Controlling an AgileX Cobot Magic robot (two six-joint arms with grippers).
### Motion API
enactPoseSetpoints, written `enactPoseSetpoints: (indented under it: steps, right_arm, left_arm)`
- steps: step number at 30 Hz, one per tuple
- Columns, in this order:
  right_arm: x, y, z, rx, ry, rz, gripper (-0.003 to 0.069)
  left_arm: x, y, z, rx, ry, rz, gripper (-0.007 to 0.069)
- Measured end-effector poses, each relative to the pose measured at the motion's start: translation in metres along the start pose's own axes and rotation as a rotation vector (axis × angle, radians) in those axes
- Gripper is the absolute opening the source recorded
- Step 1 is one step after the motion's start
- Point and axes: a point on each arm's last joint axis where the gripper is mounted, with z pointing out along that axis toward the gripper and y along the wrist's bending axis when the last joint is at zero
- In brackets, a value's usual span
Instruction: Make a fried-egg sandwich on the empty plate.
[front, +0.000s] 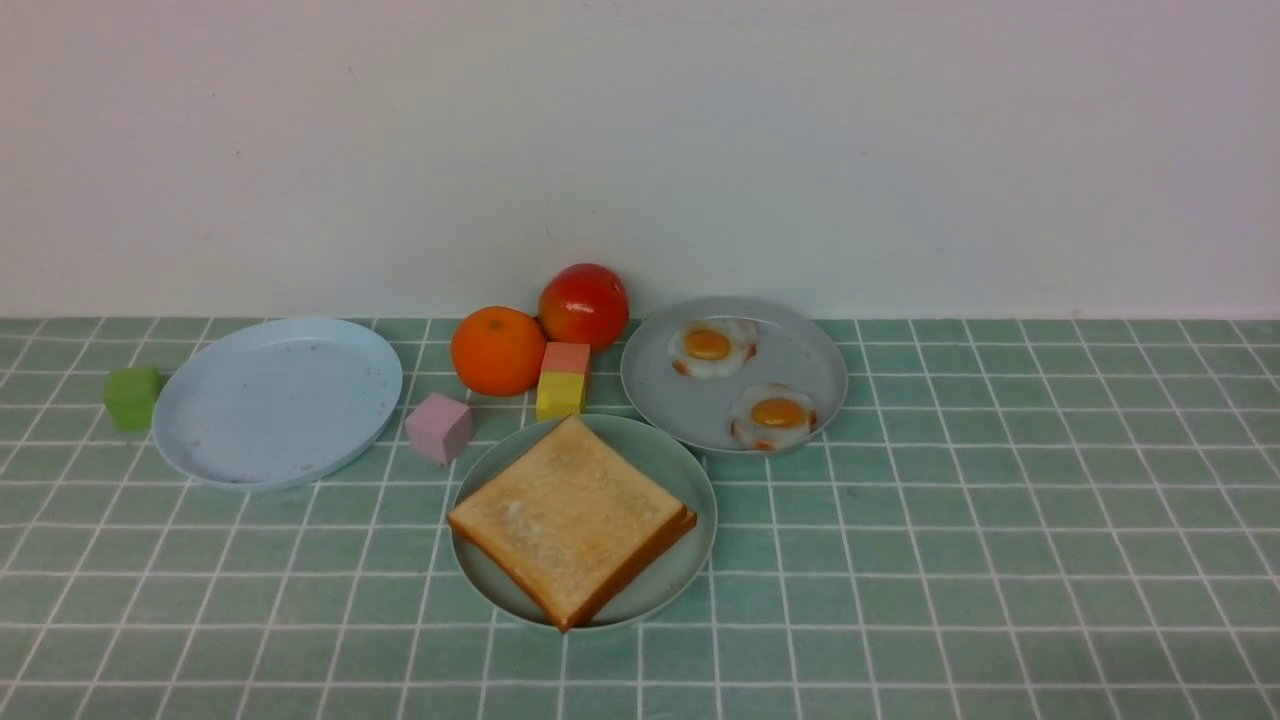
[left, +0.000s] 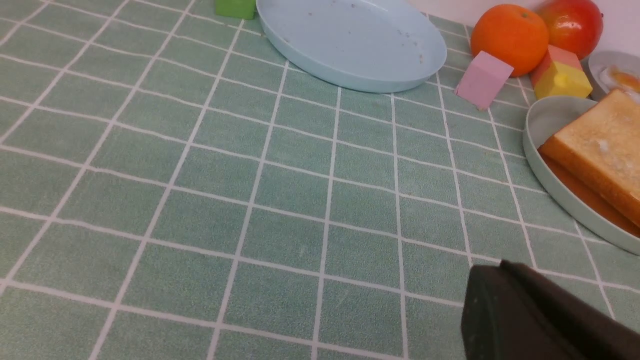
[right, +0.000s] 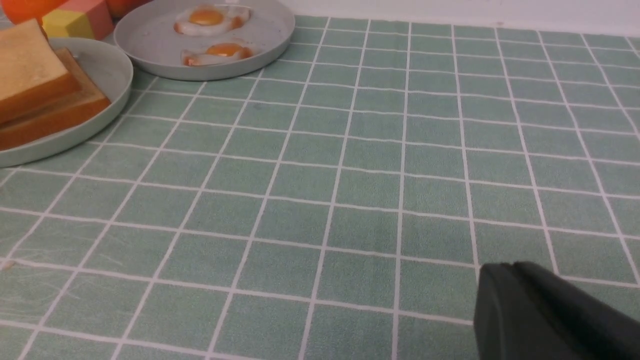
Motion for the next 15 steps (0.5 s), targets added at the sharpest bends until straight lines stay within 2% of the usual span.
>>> enactPoseSetpoints:
  steps: [15]
  right_arm:
    - [0.0000, 0.0000, 0.0000, 0.000, 0.000, 0.000, 0.0043]
  left_arm:
    - [0.0000, 0.0000, 0.0000, 0.000, 0.000, 0.000, -0.0013]
